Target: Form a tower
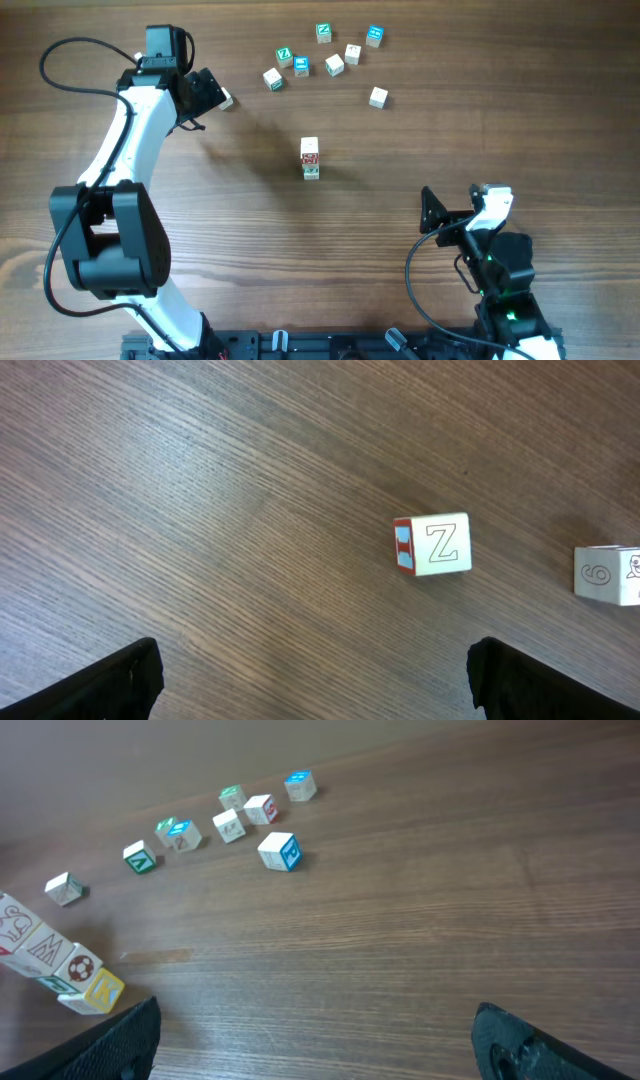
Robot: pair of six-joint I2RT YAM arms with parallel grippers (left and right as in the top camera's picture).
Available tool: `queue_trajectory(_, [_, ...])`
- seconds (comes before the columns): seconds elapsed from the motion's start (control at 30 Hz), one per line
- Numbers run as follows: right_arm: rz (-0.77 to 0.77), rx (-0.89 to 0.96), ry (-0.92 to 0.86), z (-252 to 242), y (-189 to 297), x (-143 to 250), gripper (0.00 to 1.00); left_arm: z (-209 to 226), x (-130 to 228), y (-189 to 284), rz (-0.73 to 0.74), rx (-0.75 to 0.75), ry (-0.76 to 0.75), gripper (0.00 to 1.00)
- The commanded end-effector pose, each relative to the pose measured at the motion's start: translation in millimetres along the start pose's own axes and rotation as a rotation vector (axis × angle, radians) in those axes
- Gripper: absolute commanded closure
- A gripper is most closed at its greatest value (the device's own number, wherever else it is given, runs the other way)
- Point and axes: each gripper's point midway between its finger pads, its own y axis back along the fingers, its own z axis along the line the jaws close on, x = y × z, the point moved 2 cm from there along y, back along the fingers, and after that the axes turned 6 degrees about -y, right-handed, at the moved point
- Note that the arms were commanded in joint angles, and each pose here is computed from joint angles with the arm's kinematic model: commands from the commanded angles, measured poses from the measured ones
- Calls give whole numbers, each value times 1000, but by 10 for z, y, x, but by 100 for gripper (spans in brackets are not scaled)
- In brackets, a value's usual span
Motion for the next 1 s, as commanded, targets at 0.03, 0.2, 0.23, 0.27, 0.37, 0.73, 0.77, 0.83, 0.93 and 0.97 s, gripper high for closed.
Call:
queue_trajectory(0.03, [-75,-12,56,15,110,-154,0,17,37,-59,13,-12,-7,0])
queue_trajectory(0.2, [-140,-36,127,68,244,-254,0,17,38,-59,13,-13,-7,0])
queue_trajectory(0.23, [-163,-37,143,73,270,-300,0,17,37,-59,13,-12,-7,0])
queue_trajectory(0.27, [-191,-41,177,86,298,-353,0,17,37,-59,13,-12,-7,0])
queue_trajectory(0.37, [-284,-38,256,113,396,-521,0,19,38,-59,13,-13,-7,0])
queue_trajectory(0.73, [-311,-44,310,138,429,-566,0,17,38,-59,13,-13,-7,0])
queue_trajectory(0.77, [-310,-43,310,136,428,-565,0,17,38,-59,13,-13,-7,0])
queue_trajectory(0.83, [-307,-43,310,134,424,-560,0,17,37,-59,13,-12,-7,0])
queue_trajectory(0.93, [-305,-42,310,132,421,-556,0,17,37,-59,13,-12,-7,0])
queue_trajectory(0.97, [-305,-42,310,132,421,-556,0,17,37,-59,13,-12,-7,0])
